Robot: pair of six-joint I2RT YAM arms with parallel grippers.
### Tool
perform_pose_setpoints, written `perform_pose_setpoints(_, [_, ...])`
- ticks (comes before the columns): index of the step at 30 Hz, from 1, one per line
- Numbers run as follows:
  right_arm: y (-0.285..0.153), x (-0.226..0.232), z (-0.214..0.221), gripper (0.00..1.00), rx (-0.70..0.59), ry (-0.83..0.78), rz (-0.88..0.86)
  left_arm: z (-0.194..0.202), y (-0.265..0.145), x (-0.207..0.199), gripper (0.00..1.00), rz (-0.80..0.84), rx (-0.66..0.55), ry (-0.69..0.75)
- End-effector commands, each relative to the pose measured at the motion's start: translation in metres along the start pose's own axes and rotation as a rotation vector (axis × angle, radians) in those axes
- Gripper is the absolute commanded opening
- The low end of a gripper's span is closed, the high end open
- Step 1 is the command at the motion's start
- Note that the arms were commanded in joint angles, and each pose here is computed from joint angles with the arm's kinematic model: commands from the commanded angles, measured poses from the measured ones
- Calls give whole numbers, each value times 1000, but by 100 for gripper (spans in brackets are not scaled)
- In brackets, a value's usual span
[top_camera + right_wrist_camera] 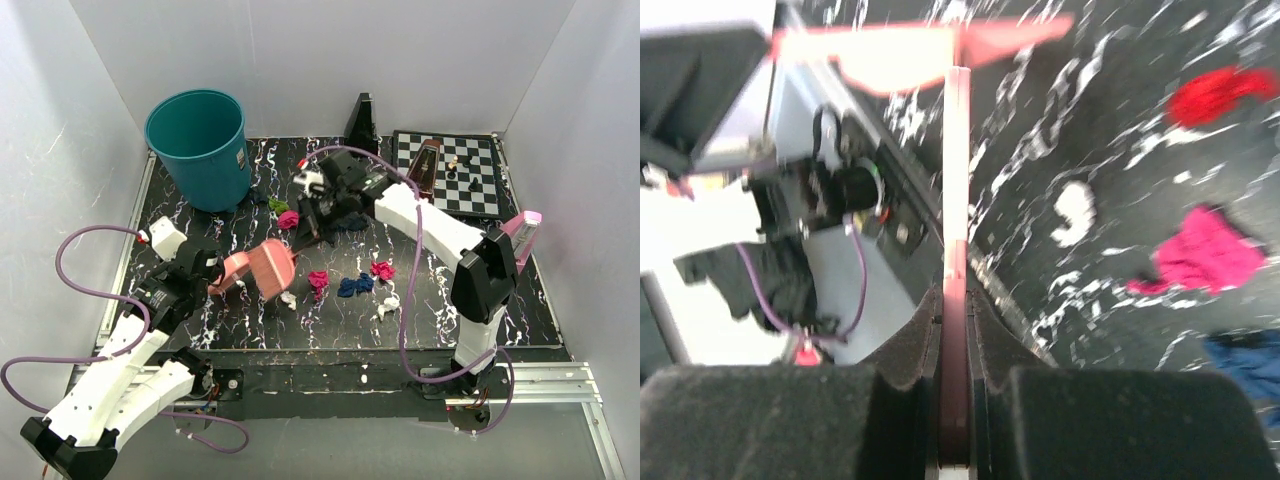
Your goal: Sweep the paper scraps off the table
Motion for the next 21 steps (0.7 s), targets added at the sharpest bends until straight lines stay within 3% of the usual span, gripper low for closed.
perform_pose_setpoints(1, [15, 6, 52, 1, 199, -57, 16, -4, -1, 5, 31, -41, -23, -3])
perform_pose_setpoints(8, [24, -47, 51, 1, 192, -46, 452, -7, -2, 2, 30, -30, -20, -2])
perform_pose_setpoints(16, [-37, -91, 7, 1, -8, -20, 923, -2, 0, -9, 27, 42, 6, 7])
perform_pose_setpoints(18, [-52, -84, -1, 1, -56, -21, 931, 1, 2, -13, 26, 61, 22, 6])
perform_pose_setpoints(21, [-60, -58, -6, 1, -90, -62, 762, 0, 4, -14, 27, 54, 21, 10])
Point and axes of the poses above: each gripper's point midway between its finger pads, its own y axis out along the fingers, its own x axis along the line the jaws close on, z = x × y, the point moved 6 cm from there along -y, back along the fingers, and after that the axes turned 15 degrees about y, right-handed, at the moved point
